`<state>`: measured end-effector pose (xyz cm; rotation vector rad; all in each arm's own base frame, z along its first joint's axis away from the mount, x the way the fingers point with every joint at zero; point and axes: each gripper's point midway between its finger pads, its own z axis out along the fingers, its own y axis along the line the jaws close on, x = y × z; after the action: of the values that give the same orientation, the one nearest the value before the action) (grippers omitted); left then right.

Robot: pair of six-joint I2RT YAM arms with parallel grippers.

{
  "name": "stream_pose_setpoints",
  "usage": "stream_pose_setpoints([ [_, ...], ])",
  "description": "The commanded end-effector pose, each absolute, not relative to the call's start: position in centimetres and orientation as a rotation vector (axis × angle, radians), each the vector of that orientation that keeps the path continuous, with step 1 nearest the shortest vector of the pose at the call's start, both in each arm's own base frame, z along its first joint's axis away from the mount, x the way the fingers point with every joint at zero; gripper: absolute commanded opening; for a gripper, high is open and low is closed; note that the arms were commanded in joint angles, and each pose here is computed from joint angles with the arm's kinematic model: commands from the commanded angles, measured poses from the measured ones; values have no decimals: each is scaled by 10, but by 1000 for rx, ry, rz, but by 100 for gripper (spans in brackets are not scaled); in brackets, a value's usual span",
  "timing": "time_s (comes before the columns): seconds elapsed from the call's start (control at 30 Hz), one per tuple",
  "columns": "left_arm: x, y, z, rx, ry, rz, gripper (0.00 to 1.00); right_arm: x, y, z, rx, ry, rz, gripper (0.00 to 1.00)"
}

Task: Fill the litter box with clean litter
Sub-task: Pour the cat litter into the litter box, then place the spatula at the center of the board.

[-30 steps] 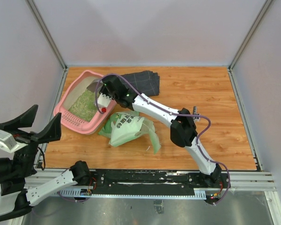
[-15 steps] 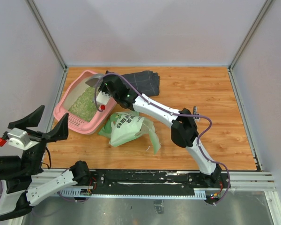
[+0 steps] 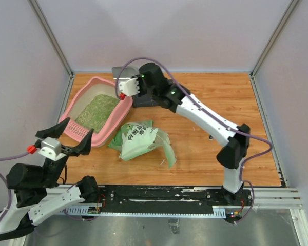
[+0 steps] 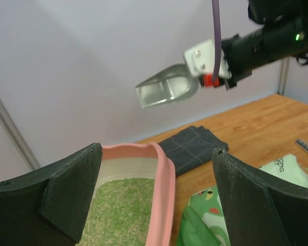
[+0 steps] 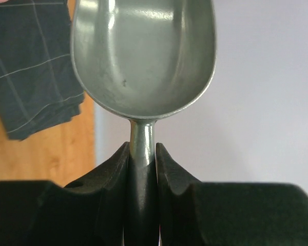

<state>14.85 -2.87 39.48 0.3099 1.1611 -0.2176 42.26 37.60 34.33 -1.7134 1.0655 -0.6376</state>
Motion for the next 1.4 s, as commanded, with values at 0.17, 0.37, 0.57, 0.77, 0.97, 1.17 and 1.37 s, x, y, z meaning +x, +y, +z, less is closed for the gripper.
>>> stream_pose_setpoints([
  [0.17,162,-111,350,625,1270,-270,87,383,273,283,-1287,1746,-216,1],
  [0.37,154,-156,326,785,1307,-408,72,363,216,232,-1041,2038,-128,1],
  [0.57,158,-176,325,768,1365,-480,67,362,167,202,-816,2188,-80,1],
  [0.77,160,-199,319,799,1407,-537,67,377,125,185,-668,2243,-112,1],
  [0.97,158,-224,299,895,1429,-579,66,413,105,164,-503,2286,-102,3],
  [1.17,144,-239,286,1053,1394,-628,67,457,100,135,-473,2283,-98,5],
  [1.37,128,-246,277,1110,1415,-724,58,492,95,104,-428,2318,-136,4],
])
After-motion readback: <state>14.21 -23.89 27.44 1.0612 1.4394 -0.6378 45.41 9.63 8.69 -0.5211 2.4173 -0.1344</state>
